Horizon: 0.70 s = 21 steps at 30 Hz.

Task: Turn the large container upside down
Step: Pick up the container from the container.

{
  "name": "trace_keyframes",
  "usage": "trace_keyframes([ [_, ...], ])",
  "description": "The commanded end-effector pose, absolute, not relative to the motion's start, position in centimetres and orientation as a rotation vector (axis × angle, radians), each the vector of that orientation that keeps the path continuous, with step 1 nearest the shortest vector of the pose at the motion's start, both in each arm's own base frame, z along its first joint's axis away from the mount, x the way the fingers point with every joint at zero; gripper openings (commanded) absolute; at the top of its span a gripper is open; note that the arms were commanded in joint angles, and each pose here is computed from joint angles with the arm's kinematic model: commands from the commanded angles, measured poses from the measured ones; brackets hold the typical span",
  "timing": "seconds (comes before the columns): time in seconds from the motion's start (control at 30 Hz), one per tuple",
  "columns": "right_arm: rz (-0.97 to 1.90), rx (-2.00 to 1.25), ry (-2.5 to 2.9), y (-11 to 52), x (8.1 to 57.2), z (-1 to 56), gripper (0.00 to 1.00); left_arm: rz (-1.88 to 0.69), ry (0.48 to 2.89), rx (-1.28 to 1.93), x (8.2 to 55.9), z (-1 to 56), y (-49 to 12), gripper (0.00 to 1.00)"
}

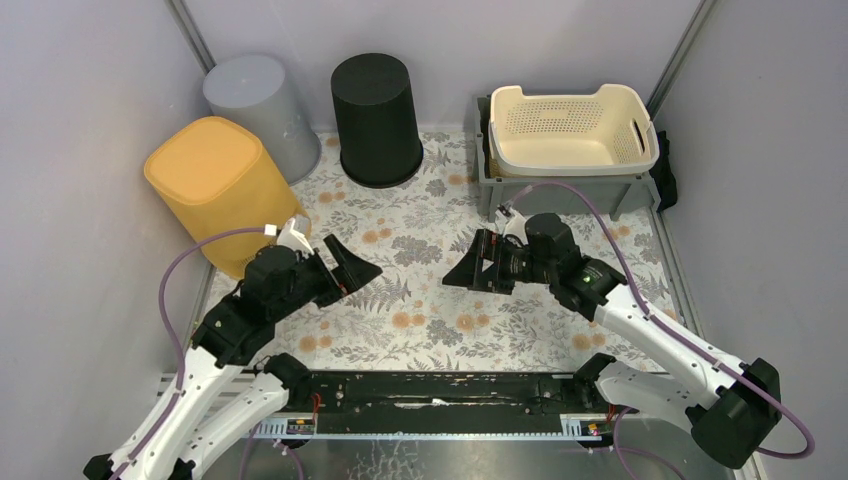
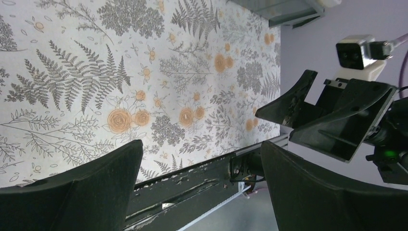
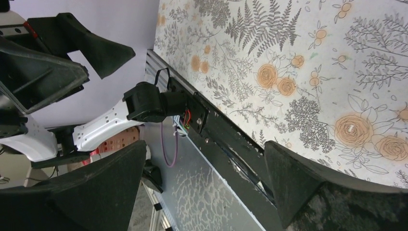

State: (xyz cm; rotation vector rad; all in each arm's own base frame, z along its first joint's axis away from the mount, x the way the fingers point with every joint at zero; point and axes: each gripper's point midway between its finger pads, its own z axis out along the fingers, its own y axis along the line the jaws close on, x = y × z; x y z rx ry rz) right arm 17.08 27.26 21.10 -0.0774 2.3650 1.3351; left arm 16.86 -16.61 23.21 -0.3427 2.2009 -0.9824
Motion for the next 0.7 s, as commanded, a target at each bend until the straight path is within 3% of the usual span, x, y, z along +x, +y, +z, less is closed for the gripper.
trace_keyframes([
  [0.0,1.430,-0.164,2.332,27.8,15.9,22.4,0.99,-0.987,2.076,-0.394,17.6,26.1,-15.7,1.00],
  [0.33,1.460,-0.178,2.353,27.0,14.1,21.8,1.00,-0.945,2.084,-0.477,16.1,24.2,-13.8,1.00],
  [0.67,1.392,-0.149,2.376,27.2,15.5,21.3,1.00,-0.925,2.100,-0.389,16.4,24.8,-14.3,1.00],
])
